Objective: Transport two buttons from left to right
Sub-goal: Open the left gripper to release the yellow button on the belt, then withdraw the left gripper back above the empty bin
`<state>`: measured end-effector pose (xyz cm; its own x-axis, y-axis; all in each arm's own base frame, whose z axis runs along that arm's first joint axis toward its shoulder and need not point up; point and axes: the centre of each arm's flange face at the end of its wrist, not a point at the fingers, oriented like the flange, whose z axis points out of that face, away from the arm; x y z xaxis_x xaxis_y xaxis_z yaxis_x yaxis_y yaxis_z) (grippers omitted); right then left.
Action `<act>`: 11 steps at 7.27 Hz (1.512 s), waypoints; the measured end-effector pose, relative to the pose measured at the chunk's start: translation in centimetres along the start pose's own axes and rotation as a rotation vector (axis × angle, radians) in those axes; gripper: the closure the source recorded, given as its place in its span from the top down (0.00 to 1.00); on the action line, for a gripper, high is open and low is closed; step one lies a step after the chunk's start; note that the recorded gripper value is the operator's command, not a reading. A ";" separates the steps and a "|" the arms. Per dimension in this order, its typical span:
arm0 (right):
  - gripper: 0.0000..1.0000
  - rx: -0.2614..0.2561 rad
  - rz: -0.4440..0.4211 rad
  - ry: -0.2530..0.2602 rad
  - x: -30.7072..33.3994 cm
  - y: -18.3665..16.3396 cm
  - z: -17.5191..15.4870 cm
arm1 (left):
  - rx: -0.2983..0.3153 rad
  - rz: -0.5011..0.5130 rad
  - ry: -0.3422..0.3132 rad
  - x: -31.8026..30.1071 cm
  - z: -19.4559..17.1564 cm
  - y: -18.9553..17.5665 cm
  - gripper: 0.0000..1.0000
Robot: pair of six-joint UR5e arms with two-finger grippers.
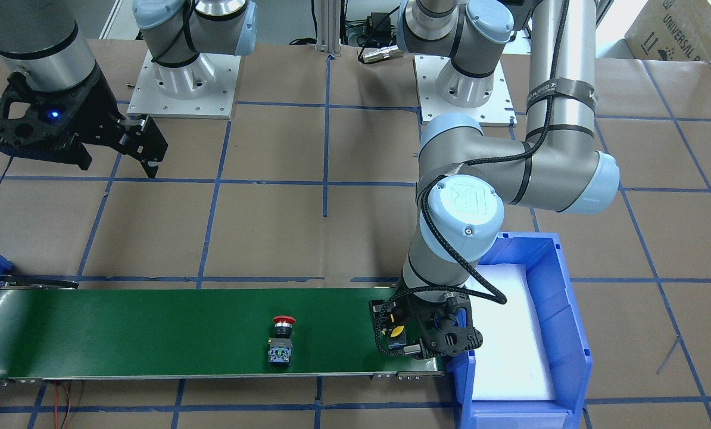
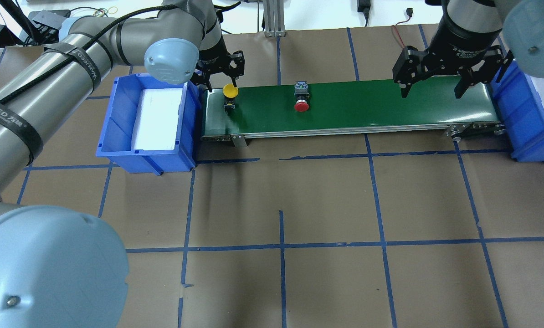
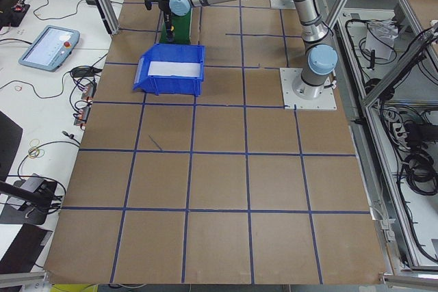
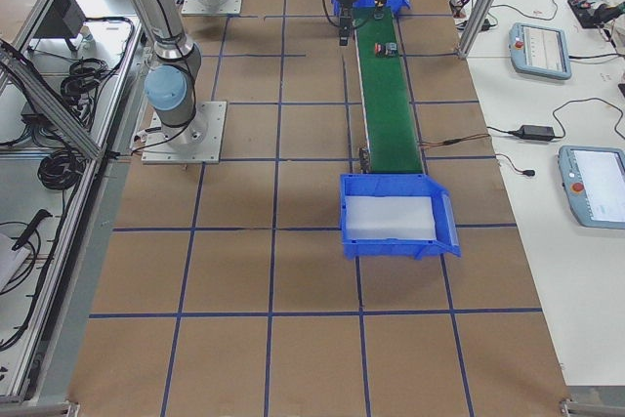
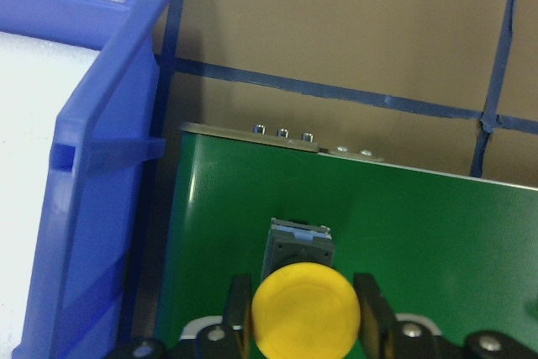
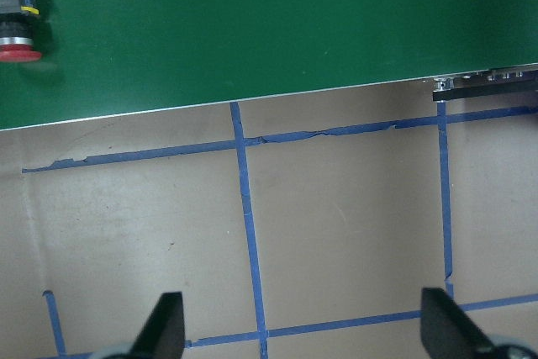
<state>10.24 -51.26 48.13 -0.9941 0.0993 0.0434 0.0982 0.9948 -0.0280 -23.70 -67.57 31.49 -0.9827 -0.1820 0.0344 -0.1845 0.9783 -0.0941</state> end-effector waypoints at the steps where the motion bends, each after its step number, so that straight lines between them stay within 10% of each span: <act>1: 1.00 0.002 0.000 -0.002 0.0 0.0 0.0 | 0.002 0.001 0.002 0.0 -0.1 0.0 1.00; 7: 1.00 0.011 -0.002 -0.002 0.0 0.1 -0.3 | 0.054 0.045 -0.074 -8.7 -9.3 -0.9 1.00; 11: 1.00 -0.005 0.004 -0.010 0.0 0.1 0.4 | -0.003 -0.015 -0.095 -15.1 -18.8 6.0 1.00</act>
<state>10.26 -51.15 47.75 -0.9941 0.1031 0.0331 0.1024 0.9945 -0.0229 -9.64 -57.14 49.08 -0.9770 -0.2048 -0.0593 -0.1989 0.9757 -0.0917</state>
